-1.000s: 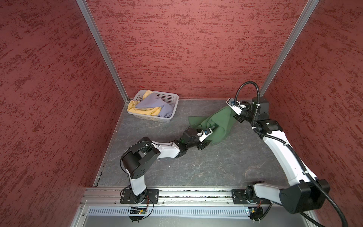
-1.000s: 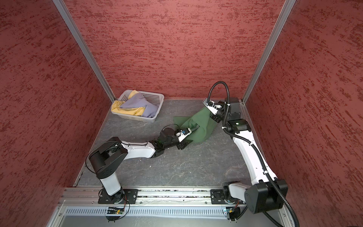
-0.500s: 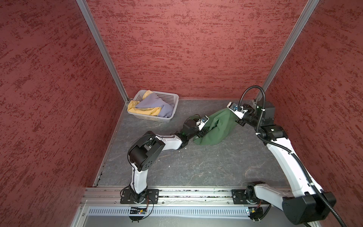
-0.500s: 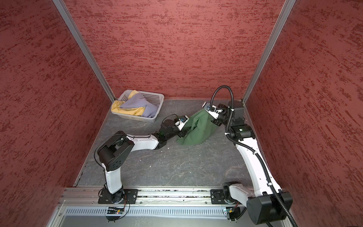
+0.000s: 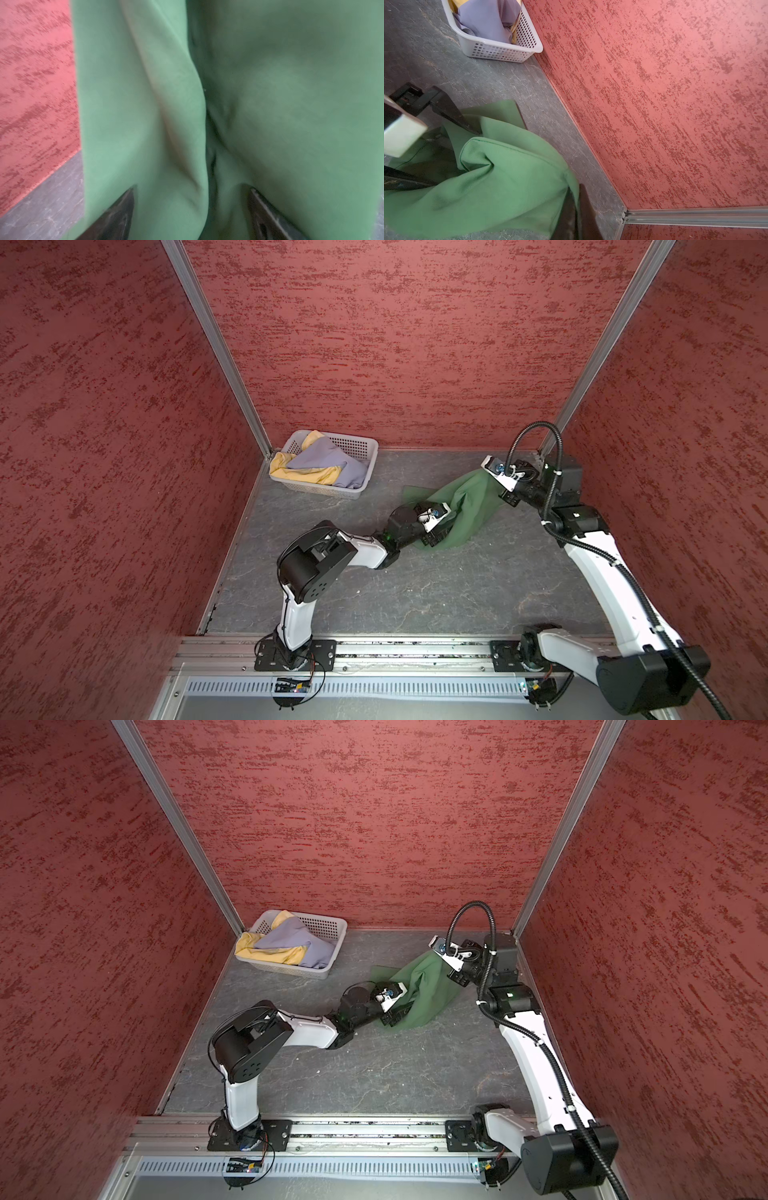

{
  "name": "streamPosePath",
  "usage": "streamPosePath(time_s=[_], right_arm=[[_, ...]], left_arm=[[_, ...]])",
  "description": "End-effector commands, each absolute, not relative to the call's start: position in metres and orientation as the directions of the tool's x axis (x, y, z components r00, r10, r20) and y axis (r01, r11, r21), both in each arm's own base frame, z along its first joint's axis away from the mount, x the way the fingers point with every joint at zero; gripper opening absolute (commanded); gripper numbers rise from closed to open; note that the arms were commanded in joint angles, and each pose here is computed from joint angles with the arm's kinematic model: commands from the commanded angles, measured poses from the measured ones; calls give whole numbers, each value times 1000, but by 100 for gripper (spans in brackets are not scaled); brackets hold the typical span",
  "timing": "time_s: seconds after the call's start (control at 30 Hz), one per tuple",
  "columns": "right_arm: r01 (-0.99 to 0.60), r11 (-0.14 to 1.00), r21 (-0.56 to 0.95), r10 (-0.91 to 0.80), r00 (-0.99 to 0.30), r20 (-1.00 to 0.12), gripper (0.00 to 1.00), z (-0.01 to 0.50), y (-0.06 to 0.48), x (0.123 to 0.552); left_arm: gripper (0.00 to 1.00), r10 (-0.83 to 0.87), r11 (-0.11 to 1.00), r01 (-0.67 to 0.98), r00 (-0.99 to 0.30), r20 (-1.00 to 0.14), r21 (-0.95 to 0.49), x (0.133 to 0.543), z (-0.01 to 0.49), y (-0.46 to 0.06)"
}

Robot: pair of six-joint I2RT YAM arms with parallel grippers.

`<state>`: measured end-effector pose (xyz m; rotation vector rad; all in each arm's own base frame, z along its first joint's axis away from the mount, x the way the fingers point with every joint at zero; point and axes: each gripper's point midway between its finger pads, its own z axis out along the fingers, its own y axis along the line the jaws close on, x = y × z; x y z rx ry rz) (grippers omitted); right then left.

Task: Fold and stack skirts
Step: Flatten out the skirt at the center of the table.

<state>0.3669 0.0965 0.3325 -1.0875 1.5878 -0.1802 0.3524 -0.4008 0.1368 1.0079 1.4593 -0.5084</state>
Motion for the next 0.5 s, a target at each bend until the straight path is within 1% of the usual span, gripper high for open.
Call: streamPosePath(time_s=[0.0,0.13,0.23,0.37,0.4,0.43,0.47], right_arm=[[-509,567,-648,-699,119,-705,0,346,97,368],[-512,567,-646,-684,144,-715,0,350,100,363],[-515,570,-641,-672,156,-724,0,352,101,361],[-516,574,-635,-662,163,-731,0,353,102,359],[-517,574,-635,-661,165,-732,0,352,103,359],[-515,576,-635,-661,165,-732,0,353,103,359],[-513,578,-634,-661,161,-733,0,352,102,360]], left_arm=[[86,197,520,809,200,-960,275,346,160,-401],[85,233,543,796,162,-959,267,361,154,-408],[83,218,539,798,176,-960,269,364,159,-417],[77,227,519,812,169,-959,266,366,156,-432],[73,234,517,814,162,-959,264,367,153,-435],[63,246,517,814,153,-957,263,368,150,-437],[49,260,520,812,146,-954,266,369,146,-438]])
